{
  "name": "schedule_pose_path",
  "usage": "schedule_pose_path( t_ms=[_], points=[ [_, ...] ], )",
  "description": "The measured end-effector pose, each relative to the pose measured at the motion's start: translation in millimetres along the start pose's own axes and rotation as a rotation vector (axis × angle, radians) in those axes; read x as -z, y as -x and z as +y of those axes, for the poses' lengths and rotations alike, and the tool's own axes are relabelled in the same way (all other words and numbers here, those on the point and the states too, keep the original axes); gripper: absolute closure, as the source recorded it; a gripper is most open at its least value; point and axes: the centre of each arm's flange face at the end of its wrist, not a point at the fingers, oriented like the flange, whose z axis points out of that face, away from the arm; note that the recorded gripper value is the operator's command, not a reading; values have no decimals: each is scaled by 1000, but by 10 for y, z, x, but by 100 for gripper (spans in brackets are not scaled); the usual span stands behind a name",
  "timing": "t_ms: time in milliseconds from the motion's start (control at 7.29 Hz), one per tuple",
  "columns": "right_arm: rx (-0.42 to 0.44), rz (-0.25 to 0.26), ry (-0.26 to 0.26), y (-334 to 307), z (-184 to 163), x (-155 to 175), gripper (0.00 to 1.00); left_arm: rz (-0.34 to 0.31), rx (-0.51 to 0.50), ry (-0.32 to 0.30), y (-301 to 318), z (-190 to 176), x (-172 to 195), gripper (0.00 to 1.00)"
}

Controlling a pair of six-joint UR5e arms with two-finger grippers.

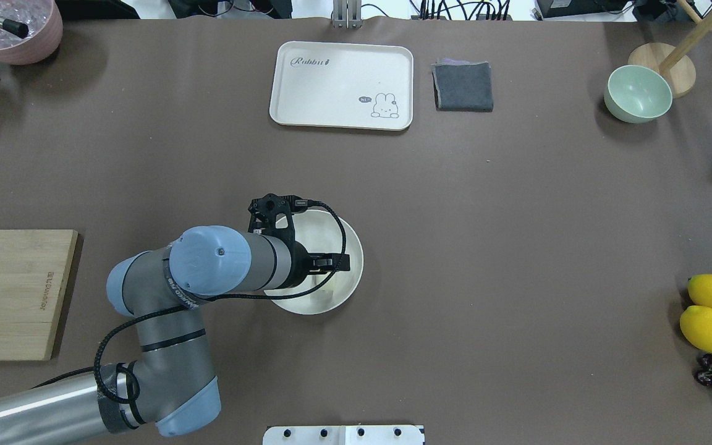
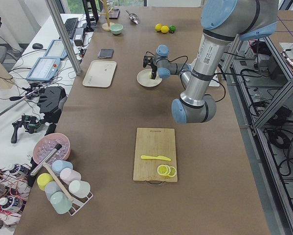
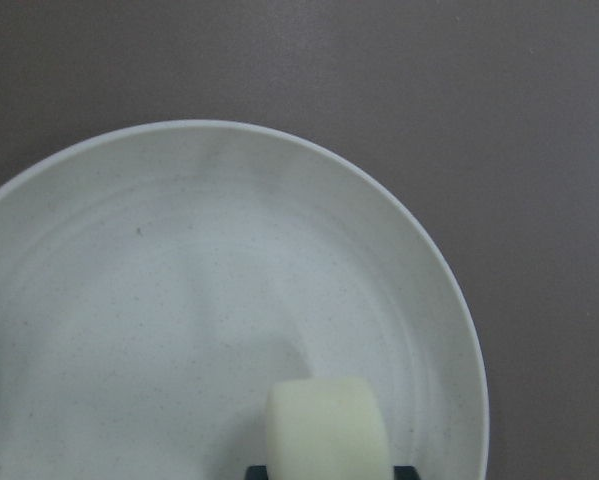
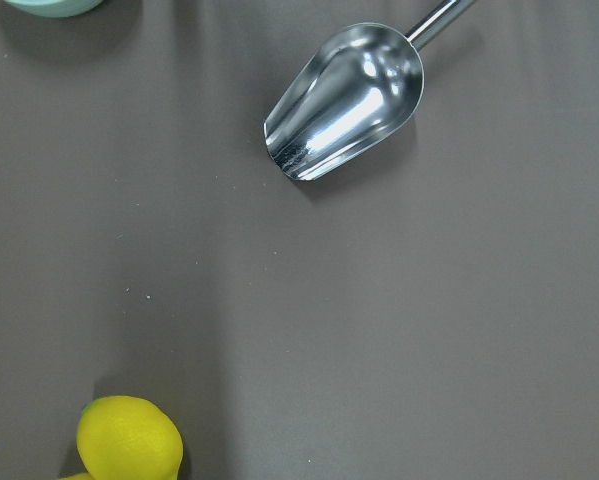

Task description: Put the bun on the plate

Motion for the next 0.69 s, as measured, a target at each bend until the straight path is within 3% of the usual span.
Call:
schedule_pose_path(
  t_ms=[274, 685],
  points=[
    [-4, 0, 2, -20, 2, -13, 0, -46, -3, -3, 78, -341, 426, 3],
    [-14, 2, 9, -70, 14, -51, 0, -227, -148, 47, 838, -1109, 1619, 3]
  ],
)
